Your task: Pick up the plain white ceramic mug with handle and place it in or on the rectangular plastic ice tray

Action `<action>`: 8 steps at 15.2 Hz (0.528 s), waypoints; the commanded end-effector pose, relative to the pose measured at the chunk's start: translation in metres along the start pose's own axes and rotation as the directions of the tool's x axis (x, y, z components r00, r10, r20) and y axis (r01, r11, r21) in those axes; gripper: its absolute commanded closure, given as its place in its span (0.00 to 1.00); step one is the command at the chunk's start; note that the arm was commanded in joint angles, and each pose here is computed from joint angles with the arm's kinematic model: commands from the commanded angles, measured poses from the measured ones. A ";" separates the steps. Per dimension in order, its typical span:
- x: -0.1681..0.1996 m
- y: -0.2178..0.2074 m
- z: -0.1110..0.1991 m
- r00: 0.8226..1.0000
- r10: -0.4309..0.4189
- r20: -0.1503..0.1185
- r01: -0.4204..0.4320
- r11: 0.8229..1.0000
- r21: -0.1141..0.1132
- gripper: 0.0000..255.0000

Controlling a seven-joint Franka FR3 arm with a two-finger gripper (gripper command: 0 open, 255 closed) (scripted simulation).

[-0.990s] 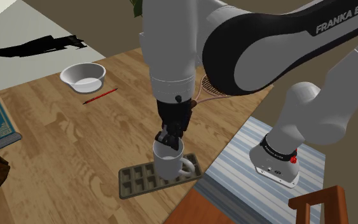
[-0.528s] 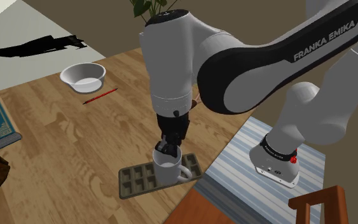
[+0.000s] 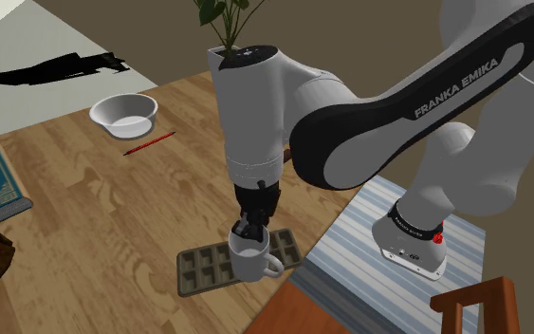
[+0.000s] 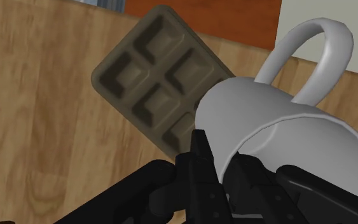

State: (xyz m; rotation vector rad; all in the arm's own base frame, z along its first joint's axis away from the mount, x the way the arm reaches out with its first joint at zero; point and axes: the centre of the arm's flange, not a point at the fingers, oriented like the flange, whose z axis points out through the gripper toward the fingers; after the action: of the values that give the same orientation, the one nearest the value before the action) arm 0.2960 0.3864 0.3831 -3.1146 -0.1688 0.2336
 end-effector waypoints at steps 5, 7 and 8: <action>0.000 -0.001 0.001 1.000 0.000 0.000 0.000 1.000 0.000 1.00; 0.000 -0.001 0.001 1.000 0.000 0.000 0.000 1.000 0.000 0.00; 0.000 -0.001 0.001 1.000 0.000 0.000 0.000 1.000 0.000 0.00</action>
State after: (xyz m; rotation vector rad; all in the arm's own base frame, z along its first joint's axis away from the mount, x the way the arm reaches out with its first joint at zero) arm 0.2957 0.3871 0.3821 -3.1143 -0.1689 0.2328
